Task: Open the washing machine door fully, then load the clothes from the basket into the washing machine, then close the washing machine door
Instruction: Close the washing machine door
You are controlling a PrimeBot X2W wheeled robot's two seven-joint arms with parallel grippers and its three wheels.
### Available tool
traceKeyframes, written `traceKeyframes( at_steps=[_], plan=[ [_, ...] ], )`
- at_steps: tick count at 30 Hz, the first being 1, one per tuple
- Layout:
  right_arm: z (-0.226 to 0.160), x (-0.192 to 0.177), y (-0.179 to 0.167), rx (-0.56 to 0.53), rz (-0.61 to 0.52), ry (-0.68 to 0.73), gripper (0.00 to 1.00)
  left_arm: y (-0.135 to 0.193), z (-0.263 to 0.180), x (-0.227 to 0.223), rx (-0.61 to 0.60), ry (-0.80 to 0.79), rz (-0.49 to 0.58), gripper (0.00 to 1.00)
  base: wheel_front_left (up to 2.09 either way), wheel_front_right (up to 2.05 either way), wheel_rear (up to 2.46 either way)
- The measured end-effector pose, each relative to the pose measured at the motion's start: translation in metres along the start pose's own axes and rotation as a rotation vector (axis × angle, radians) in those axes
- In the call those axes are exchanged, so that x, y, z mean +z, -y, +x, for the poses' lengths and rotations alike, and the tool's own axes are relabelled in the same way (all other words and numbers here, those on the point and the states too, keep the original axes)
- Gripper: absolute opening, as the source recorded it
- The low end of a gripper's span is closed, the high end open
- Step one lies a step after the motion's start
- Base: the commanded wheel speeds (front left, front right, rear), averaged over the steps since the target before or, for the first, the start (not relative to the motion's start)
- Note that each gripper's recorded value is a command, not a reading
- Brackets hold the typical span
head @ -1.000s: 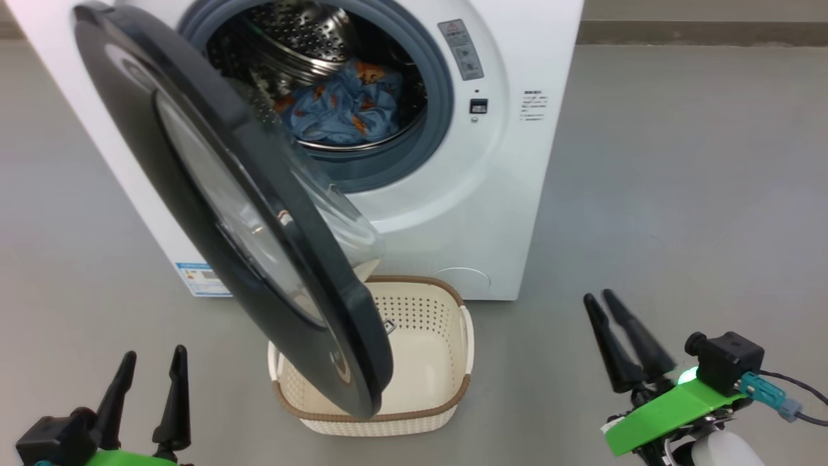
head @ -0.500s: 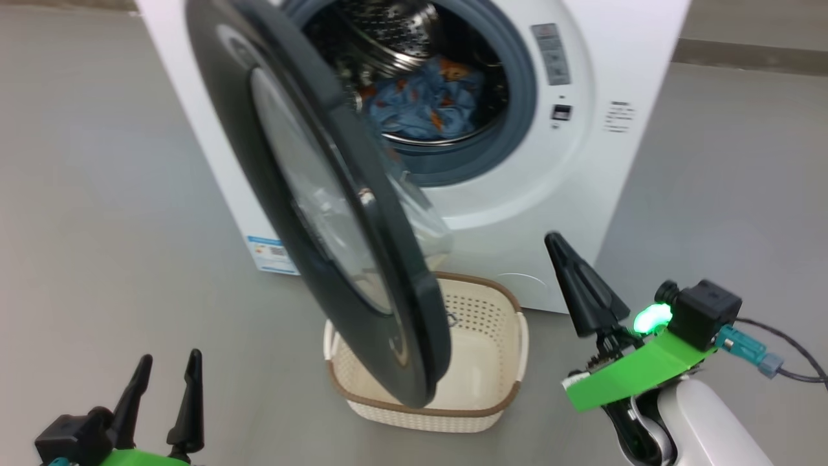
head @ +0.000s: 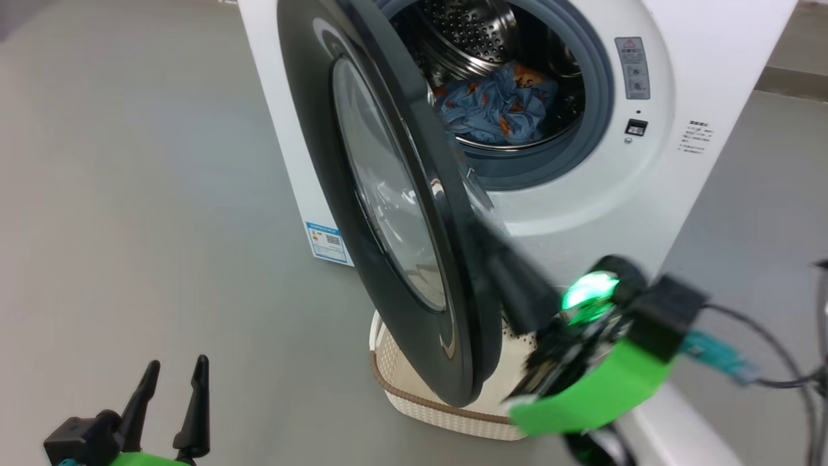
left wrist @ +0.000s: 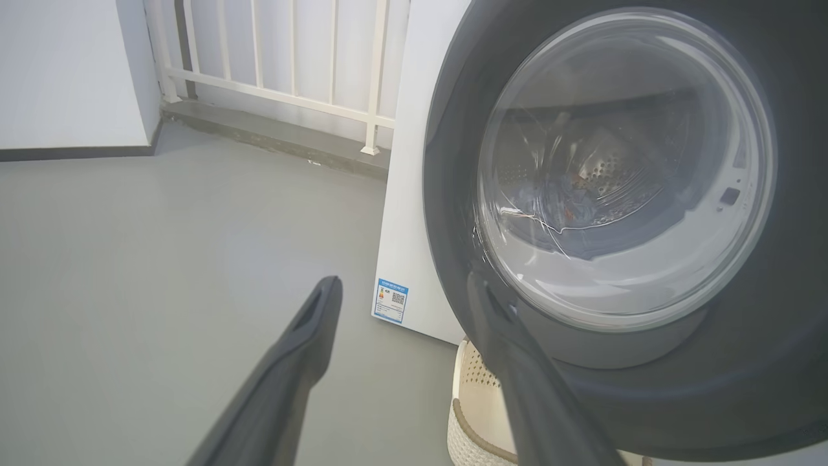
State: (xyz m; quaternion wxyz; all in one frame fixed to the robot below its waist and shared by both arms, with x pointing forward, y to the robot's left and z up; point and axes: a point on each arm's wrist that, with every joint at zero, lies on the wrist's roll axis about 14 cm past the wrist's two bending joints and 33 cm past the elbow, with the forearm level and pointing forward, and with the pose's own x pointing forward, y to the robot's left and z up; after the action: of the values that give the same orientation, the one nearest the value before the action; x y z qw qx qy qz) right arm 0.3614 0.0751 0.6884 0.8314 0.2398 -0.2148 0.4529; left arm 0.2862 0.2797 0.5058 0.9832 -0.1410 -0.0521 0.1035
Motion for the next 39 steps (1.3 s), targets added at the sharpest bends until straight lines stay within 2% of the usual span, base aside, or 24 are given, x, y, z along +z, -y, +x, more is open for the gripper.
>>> traceKeyframes(
  at_steps=[1, 4, 10, 22, 31, 39],
  plan=[
    [0.0, -0.013, -0.022, 0.068, 0.025, -0.04, 0.0, -0.002, -0.002, 0.001, 0.008, 0.001, 0.0, 1.0, 0.0, 0.0, 0.0],
    [-0.004, -0.038, -0.042, 0.147, 0.028, -0.126, 0.0, -0.004, -0.003, 0.0, 0.014, 0.0, 0.0, 1.0, 0.0, 0.0, 0.0],
    [-0.031, -0.092, -0.045, 0.174, 0.012, -0.323, 0.0, -0.006, -0.006, 0.002, 0.02, 0.008, -0.001, 1.0, 0.0, 0.0, 0.0],
    [-0.072, -0.152, -0.006, 0.049, 0.04, -0.553, 0.0, -0.003, -0.001, -0.002, 0.014, -0.009, -0.007, 1.0, 0.0, 0.0, 0.0],
    [-0.069, -0.157, 0.021, -0.012, 0.029, -0.563, 0.0, -0.002, 0.005, -0.004, 0.013, -0.018, -0.009, 1.0, 0.0, 0.0, 0.0],
    [-0.072, -0.151, 0.081, -0.156, -0.002, -0.536, 0.0, -0.004, 0.014, -0.008, 0.023, -0.037, -0.009, 1.0, 0.0, 0.0, 0.0]
  ],
)
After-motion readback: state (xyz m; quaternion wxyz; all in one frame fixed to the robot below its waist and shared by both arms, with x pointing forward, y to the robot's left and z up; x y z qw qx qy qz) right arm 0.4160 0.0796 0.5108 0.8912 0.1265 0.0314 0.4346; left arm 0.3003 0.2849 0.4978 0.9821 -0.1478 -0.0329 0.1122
